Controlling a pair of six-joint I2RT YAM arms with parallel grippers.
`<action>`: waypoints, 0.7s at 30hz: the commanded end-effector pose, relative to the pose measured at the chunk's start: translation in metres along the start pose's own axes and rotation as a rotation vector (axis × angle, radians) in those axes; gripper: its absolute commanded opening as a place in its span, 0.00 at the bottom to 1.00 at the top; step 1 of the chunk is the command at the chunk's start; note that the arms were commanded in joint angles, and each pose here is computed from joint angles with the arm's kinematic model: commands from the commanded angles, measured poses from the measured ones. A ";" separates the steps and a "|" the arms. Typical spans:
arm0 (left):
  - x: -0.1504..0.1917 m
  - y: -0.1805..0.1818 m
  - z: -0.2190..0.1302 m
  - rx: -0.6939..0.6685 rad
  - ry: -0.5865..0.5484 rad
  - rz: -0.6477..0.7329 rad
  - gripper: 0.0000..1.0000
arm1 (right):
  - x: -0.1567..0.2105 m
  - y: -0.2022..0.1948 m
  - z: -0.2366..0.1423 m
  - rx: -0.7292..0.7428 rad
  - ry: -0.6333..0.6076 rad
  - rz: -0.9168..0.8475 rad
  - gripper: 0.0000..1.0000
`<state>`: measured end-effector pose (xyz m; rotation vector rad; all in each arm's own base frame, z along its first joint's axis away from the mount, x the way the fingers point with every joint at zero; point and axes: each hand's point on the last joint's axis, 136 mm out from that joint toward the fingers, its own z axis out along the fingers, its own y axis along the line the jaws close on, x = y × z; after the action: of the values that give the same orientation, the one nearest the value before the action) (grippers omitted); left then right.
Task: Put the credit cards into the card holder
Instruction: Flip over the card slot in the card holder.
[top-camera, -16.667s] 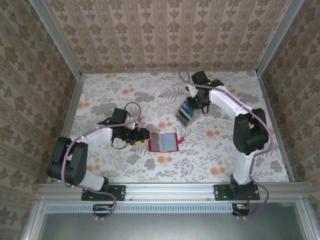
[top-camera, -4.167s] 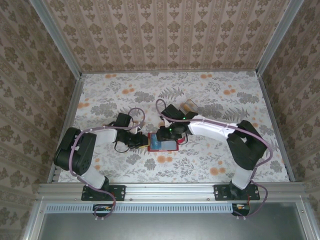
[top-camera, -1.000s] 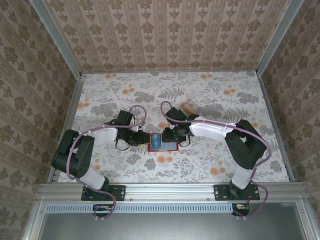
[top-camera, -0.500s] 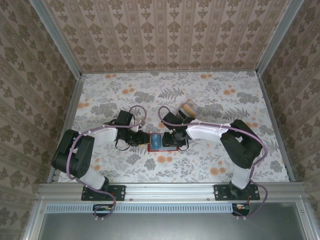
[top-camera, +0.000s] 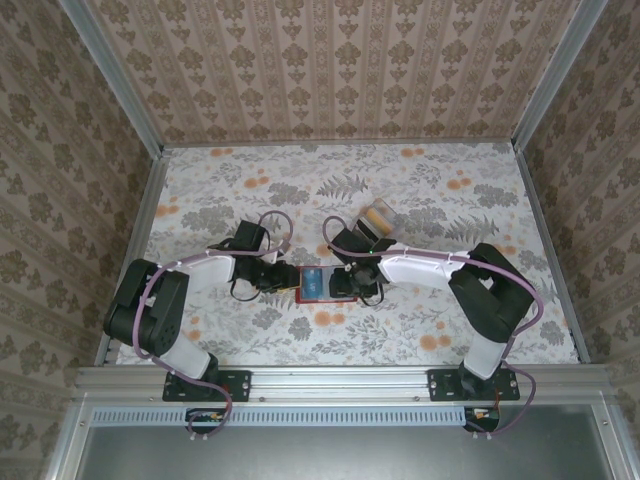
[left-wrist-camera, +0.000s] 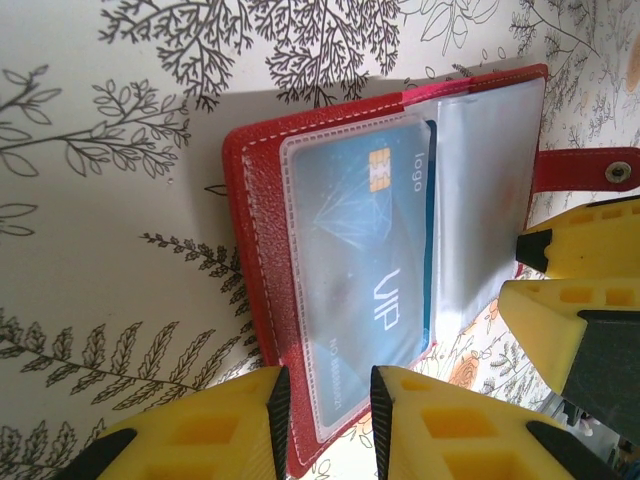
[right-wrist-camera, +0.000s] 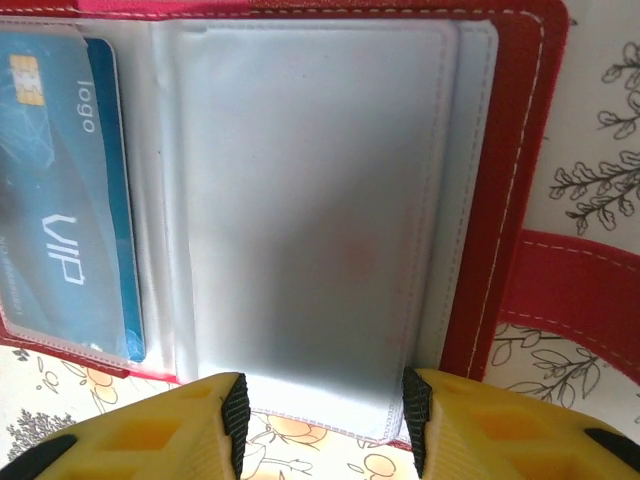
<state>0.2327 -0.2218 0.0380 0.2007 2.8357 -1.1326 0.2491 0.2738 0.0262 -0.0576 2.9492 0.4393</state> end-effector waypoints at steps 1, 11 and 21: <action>0.004 -0.001 0.002 0.015 0.019 0.009 0.30 | 0.008 -0.009 0.006 0.043 0.015 0.012 0.49; 0.003 -0.003 0.002 0.021 0.019 0.011 0.30 | 0.001 0.013 0.006 -0.013 0.017 -0.036 0.37; 0.004 -0.002 0.004 0.023 0.025 0.008 0.30 | -0.005 0.023 0.006 -0.040 0.009 -0.049 0.27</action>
<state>0.2319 -0.2228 0.0386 0.2038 2.8349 -1.1440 0.2507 0.2871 0.0244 -0.1027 2.9520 0.4546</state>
